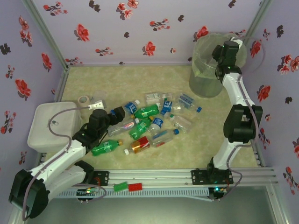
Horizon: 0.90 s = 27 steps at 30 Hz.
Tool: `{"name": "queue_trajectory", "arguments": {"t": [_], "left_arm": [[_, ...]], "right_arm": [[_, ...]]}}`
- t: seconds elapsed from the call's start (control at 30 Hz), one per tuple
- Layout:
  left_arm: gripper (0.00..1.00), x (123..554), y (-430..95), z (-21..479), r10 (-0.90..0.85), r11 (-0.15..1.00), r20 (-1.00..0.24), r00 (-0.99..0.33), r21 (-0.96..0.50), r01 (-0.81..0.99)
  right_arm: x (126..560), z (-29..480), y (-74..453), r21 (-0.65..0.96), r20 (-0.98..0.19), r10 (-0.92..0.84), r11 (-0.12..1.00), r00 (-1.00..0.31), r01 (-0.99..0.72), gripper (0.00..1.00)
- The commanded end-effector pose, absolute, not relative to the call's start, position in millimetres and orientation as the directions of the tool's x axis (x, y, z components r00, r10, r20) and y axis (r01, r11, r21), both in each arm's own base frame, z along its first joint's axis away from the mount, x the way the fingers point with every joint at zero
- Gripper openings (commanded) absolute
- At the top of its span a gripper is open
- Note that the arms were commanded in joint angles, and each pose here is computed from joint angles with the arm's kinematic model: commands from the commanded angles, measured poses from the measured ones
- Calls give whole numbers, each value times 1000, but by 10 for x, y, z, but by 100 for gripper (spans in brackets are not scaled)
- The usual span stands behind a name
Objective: Put the plastic bottles in the bin
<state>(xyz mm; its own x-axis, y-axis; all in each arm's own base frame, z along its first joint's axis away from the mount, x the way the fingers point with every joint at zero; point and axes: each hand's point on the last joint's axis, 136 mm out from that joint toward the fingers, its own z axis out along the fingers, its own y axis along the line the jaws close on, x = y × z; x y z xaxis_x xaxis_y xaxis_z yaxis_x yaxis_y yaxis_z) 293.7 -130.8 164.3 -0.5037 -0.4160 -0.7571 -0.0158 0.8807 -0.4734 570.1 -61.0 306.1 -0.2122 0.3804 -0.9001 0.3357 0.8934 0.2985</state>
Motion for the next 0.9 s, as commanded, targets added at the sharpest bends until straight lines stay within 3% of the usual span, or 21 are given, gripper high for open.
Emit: {"name": "queue_trajectory", "arguments": {"t": [0.0,0.27,0.57,0.87], "left_arm": [[100,2975,-1299,1735,-452,863,-744,-492,-504,-30],[100,3005,-1113,1707,-543,827,-699,-465,-540,-155],[100,3027,-1017,1749,-615,782,-659,-433,-582,-225],[100,2861,-912,1736,-602,795,-622,-501,-522,-307]], "right_arm": [[5750,3117,-572,279,-893,366,908,-263,313,54],[5727,3283,-543,273,-899,351,917,-262,291,99],[5336,3990,-326,295,-929,328,936,-170,194,100],[4660,4184,618,280,-939,270,960,-213,-19,100]]}}
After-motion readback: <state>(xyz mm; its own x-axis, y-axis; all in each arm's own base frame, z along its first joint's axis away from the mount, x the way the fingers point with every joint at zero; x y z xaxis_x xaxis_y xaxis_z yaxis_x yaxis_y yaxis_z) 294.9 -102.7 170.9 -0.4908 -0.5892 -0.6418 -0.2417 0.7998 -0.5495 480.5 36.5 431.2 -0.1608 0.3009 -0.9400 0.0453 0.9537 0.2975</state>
